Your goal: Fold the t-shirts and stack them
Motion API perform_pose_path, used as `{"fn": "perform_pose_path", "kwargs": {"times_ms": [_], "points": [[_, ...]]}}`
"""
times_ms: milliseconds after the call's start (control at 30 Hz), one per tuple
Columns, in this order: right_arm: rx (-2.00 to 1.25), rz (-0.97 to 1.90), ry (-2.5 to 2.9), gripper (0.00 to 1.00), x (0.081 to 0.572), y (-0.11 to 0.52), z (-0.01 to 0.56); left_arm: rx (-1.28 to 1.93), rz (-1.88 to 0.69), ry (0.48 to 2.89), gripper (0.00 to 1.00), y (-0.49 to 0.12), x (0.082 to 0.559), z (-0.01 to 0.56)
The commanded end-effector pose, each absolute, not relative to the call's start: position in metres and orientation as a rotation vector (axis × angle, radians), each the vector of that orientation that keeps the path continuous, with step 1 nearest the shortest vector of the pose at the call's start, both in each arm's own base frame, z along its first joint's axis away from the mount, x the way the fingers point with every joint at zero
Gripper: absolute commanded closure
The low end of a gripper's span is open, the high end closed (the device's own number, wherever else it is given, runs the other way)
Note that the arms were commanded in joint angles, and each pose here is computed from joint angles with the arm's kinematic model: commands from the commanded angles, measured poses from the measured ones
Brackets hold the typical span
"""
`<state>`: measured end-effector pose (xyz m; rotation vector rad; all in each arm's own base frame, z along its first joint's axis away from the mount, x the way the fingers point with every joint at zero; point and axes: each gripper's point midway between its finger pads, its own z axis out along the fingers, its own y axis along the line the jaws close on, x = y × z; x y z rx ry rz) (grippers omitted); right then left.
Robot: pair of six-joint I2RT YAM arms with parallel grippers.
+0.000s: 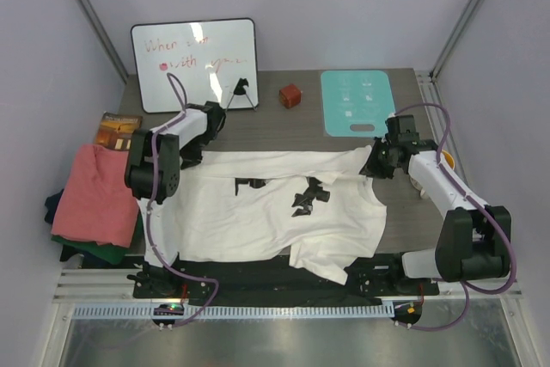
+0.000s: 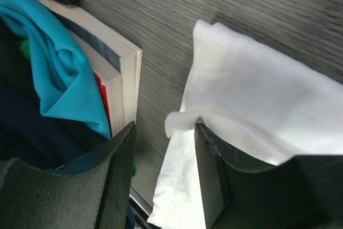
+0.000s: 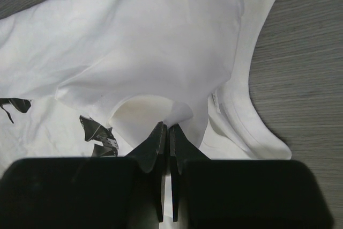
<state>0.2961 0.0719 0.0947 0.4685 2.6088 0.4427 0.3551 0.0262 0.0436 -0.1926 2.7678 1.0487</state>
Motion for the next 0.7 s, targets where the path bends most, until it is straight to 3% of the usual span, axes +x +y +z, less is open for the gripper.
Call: {"fn": "perform_pose_path", "kwargs": {"times_ms": [0, 100, 167, 433, 667], "points": [[0.469, 0.397, 2.609, 0.91, 0.289, 0.066, 0.097, -0.280, 1.010, 2.642, 0.51, 0.030, 0.366, 0.080], [0.449, 0.417, 2.624, 0.89, 0.282, 0.069, 0.101, -0.283, 0.915, 2.648, 0.51, 0.022, 0.368, 0.083], [0.446, 0.429, 2.616, 0.79, 0.279, 0.070, 0.110, -0.274, 0.812, 2.657, 0.51, 0.013, 0.372, 0.085], [0.464, 0.433, 2.400, 0.70, 0.300, 0.065, 0.173, -0.261, 0.659, 2.638, 0.51, -0.001, 0.381, 0.098], [0.451, 0.586, 2.489, 0.68, 0.331, 0.089, 0.126, -0.258, 0.517, 2.617, 0.52, -0.016, 0.389, 0.109]]}}
